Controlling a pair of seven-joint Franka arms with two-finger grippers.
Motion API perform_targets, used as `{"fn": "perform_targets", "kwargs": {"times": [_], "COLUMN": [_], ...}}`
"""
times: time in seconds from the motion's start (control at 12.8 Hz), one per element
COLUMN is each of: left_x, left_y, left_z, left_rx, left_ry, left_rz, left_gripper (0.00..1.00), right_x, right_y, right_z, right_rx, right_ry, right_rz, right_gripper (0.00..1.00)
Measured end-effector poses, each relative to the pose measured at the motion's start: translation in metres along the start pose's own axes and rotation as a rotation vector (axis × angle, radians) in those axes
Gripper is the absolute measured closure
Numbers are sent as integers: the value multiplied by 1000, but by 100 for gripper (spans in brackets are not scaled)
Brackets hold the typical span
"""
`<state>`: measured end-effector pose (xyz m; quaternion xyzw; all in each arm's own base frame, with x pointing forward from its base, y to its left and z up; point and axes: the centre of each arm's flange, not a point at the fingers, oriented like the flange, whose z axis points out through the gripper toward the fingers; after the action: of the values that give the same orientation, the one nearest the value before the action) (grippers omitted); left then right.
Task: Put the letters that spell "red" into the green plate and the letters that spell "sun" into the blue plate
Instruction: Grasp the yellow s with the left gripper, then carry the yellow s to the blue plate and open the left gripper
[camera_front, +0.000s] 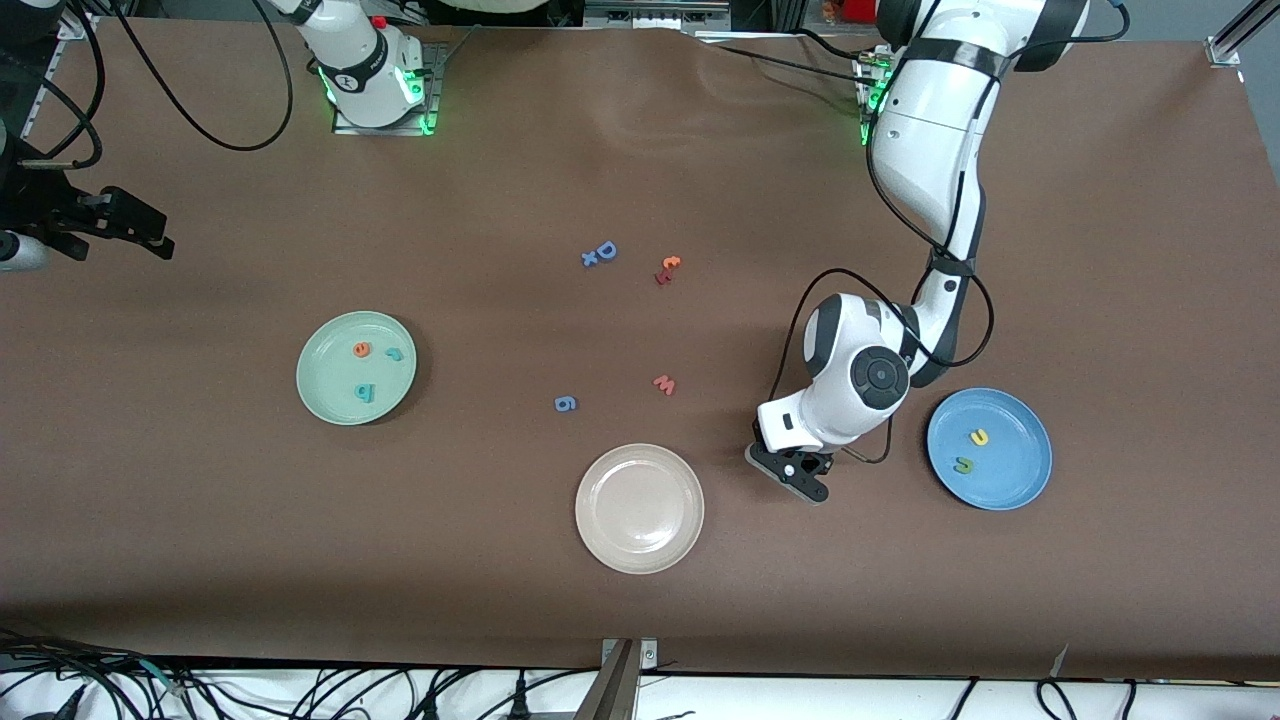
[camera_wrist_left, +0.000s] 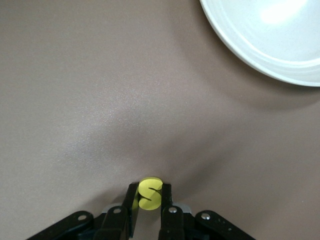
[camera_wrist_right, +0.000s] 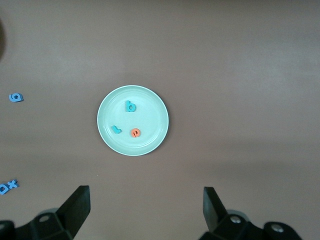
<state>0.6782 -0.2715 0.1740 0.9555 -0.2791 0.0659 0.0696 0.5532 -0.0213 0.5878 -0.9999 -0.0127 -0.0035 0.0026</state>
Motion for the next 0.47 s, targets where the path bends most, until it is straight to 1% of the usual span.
{"fn": "perform_targets", "kwargs": {"times": [0.16,0.31,0.47], "left_x": [-1,-7,-13], "left_y": [-21,-62,-99], "left_z": [-8,-25,-51], "left_rx": [29,67,87], "left_ry": [5,-2,-11], "left_rz": [13,37,67], "left_gripper": [78,78,78], "right_x": [0,0,1], "right_y": [0,0,-1], "right_z": [0,0,1], "right_rx": [0,0,0], "right_ry": [0,0,-1], "right_rz": [0,-1,-1], "right_gripper": [0,0,0]}}
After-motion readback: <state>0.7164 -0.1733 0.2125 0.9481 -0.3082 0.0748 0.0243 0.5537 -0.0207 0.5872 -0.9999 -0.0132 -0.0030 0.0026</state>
